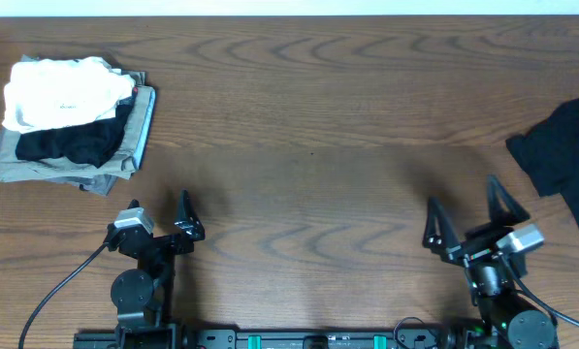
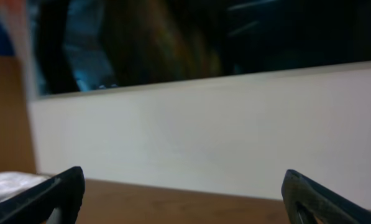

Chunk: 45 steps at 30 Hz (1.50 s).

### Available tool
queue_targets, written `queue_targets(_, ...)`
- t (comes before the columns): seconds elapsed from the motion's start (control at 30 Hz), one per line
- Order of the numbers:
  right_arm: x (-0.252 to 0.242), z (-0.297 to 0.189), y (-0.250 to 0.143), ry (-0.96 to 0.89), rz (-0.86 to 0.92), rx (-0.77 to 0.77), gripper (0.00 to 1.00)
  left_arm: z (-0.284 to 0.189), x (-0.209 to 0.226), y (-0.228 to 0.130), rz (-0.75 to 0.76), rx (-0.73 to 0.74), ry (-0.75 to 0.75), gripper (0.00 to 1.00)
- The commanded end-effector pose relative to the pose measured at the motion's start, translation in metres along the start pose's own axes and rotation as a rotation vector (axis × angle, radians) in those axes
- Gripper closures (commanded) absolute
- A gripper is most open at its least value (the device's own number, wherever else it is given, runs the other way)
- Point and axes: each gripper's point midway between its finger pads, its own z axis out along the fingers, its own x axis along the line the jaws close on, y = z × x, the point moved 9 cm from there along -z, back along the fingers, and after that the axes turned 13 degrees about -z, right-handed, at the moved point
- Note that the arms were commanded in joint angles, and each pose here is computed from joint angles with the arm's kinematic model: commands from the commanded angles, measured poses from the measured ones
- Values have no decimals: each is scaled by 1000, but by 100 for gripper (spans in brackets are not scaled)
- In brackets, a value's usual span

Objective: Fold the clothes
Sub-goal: 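Reach the right gripper to the black shirt at the right edge and grasp it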

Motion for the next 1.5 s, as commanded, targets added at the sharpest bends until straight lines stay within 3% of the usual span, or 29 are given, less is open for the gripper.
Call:
queue_targets(0.0,-14,8,39,-151,-152,-21,1,0,4,-10,9,47,10,2)
queue_targets(0.13,-33,30,61,-272,-195,103,1,0,4,-9,9,47,10,2)
queue_targets(0.23,-58,50,57,-462,-137,286,1,0,4,-10,9,47,10,2)
queue_targets(0.33,-81,77,37,-571,-137,535,1,0,4,-10,9,47,10,2)
queue_targets(0.53,-128,136,-18,-603,-174,1013,1,0,4,-10,9,47,10,2)
queue_targets(0.67,-158,169,-46,-575,-177,1227,1,0,4,-10,9,47,10,2)
queue_targets(0.97,-191,181,-97,-591,-235,1391,1,0,4,-10,9,47,10,2)
queue_targets(1.07,-205,168,-114,-604,-221,1466,17,0,4,-10,9,47,10,2)
queue_targets(1.23,-228,142,-144,-630,-156,1575,14,0,4,-9,9,47,10,2)
queue_targets(1.33,-233,131,-160,-591,-95,1624,32,0,4,-10,9,47,10,2)
queue_targets(1.47,-230,128,-177,-482,-35,1638,34,0,4,-9,9,47,10,2)
